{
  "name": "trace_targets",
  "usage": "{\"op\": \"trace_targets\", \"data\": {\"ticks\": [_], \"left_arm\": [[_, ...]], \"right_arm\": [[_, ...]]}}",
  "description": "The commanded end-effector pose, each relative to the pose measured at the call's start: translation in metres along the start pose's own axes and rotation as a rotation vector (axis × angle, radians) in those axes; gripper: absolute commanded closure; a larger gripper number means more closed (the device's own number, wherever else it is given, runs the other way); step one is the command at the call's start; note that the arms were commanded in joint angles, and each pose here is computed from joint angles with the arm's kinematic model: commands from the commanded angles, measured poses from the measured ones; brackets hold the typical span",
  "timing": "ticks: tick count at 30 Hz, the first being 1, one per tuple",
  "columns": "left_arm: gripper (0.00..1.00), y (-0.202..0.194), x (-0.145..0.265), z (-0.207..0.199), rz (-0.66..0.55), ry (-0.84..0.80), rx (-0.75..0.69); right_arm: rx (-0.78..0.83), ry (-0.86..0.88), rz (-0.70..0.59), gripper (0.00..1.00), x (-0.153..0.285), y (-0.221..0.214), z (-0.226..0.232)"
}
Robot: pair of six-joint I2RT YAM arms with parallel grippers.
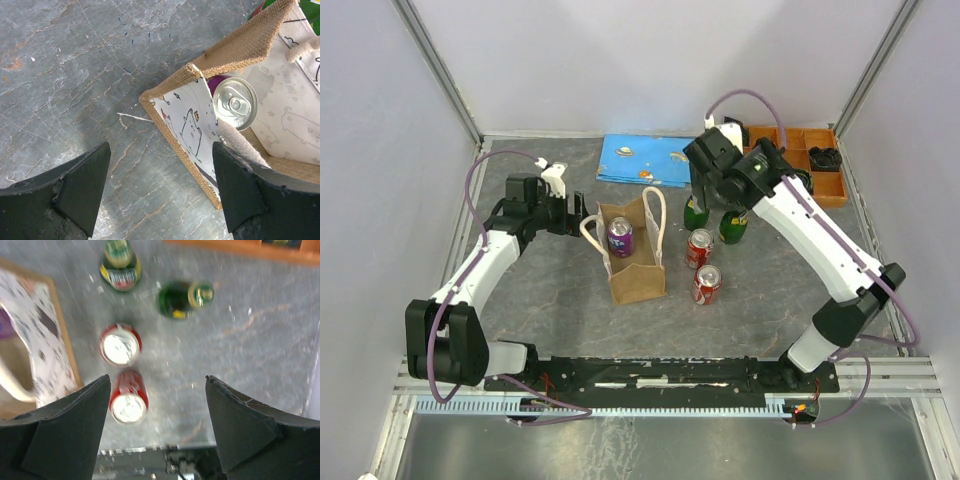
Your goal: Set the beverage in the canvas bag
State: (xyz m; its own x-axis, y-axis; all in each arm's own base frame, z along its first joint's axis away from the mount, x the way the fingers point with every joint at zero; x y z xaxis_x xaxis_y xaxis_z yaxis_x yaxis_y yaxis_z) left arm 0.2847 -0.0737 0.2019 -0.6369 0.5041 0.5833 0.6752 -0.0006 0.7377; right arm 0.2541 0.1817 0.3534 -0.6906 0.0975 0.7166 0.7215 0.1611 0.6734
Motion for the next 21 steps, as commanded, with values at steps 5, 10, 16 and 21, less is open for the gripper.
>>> {"op": "trace_targets", "data": {"ticks": [5,10,16,21], "left_arm": [[0.11,0.004,0.004,-0.007,-0.024,-0.042,-0.030],[0.11,0.002,0.005,-0.007,-0.021,-0.041,-0.035],[0.11,-0.002,0.006,-0.007,-0.016,-0.041,-0.032],[0.11,0.000,0.005,-0.007,-0.016,-0.042,-0.039]], "right_arm": [[0.011,0.076,0.310,0.16,-0.005,-0.068,0.001],[-0.004,0.146,0.402,0.16,-0.023,-0.094,0.015],[-0.009,0.193,0.472,0.16,-0.045,-0.116,0.030],[-0.002,0.211,0.511,0.16,-0.057,-0.127,0.040]]}}
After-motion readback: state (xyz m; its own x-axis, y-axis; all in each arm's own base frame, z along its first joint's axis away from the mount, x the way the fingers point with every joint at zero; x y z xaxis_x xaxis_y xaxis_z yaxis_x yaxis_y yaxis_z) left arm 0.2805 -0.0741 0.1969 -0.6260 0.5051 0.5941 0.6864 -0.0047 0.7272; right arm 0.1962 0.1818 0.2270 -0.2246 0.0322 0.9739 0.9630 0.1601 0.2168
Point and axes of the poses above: each gripper's point midway between its finger pads, its own x axis back along the fingers, its own z axis along the line the jaws close on, y = z × x, the point moved 9 cm from there along x, back along the fingers, and after that the axes turned 4 degrees about x, right-handed, at the moved point
